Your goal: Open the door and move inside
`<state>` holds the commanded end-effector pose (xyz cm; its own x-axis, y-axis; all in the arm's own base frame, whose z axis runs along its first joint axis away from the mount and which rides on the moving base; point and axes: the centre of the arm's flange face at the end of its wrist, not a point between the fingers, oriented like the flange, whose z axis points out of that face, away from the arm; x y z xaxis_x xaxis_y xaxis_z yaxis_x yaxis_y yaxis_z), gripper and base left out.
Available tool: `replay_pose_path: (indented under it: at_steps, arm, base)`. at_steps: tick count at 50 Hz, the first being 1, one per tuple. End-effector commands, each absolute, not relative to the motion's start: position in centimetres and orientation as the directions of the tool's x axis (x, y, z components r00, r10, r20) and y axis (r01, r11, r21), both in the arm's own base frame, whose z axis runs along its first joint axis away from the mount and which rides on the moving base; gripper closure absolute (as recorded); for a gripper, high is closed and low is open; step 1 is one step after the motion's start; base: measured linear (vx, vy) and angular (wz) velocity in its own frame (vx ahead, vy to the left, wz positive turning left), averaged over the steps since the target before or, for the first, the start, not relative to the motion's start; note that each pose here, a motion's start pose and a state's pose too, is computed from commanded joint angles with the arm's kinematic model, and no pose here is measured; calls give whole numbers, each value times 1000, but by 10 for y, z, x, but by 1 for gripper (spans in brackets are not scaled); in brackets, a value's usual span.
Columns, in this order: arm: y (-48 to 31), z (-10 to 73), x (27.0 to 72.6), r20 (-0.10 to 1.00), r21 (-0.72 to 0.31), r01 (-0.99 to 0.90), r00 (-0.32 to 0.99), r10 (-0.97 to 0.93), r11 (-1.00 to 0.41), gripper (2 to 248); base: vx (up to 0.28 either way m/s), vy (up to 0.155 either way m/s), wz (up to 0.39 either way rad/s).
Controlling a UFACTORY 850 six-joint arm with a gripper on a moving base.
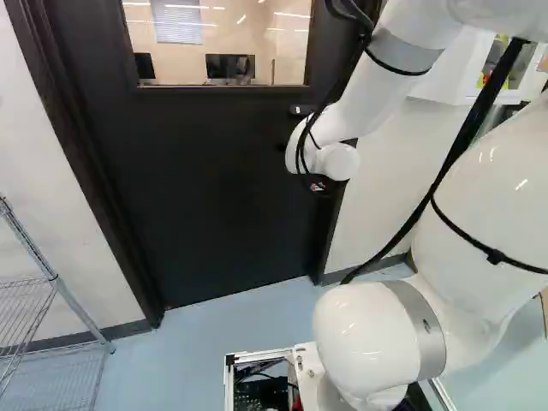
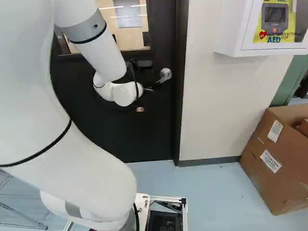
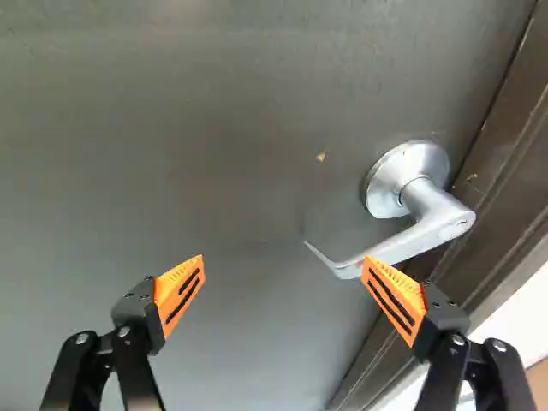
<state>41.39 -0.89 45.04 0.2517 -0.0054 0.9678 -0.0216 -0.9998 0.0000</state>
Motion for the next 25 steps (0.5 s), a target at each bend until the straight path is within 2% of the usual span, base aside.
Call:
replay_pose_path:
  at_steps: [25]
  arm:
    - [-9,428,417,953,0,-22,303,-7,-1000,3]
  base:
    - [0,0,0]
